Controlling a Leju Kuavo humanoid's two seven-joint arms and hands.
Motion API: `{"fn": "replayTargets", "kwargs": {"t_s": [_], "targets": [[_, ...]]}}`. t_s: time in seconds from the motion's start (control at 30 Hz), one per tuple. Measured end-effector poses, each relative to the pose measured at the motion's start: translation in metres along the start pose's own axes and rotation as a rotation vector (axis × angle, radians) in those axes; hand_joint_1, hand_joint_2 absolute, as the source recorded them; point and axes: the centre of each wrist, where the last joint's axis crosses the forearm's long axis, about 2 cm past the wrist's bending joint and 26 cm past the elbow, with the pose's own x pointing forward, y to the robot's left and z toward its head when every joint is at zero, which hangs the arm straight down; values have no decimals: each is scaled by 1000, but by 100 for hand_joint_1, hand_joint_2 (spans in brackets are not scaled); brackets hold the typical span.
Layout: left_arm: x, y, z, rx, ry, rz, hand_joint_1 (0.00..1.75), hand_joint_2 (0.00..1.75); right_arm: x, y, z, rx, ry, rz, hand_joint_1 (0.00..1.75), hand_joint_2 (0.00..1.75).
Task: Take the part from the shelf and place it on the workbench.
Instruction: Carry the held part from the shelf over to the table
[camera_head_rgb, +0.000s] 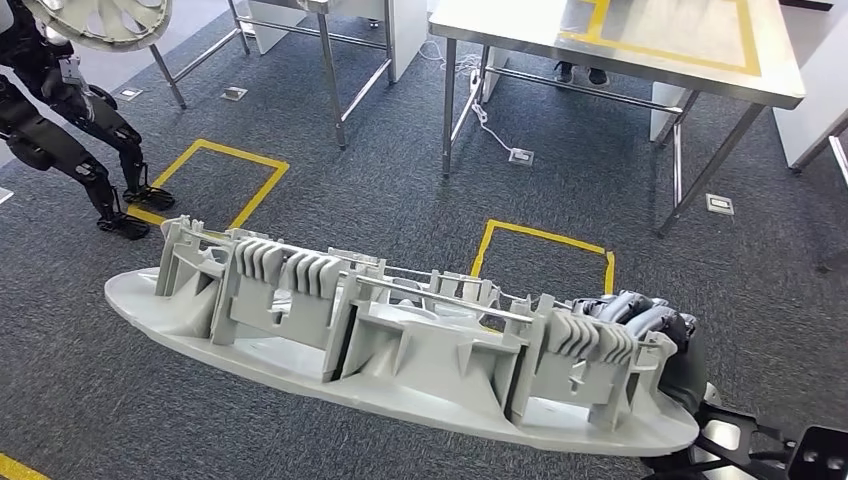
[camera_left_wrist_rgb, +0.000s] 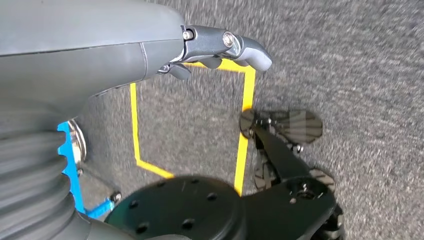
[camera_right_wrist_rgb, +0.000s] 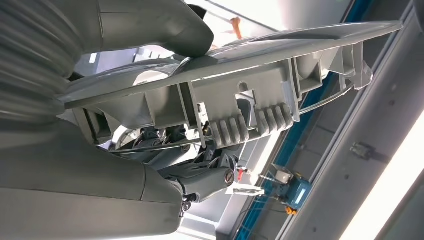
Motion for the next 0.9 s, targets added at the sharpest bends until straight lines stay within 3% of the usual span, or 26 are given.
{"fn": "replayTargets", "kwargs": {"t_s": [0.9], "targets": [[0, 4, 0, -13, -20, 4, 0, 175, -9, -6, -7, 5, -4, 3, 175, 175]]}}
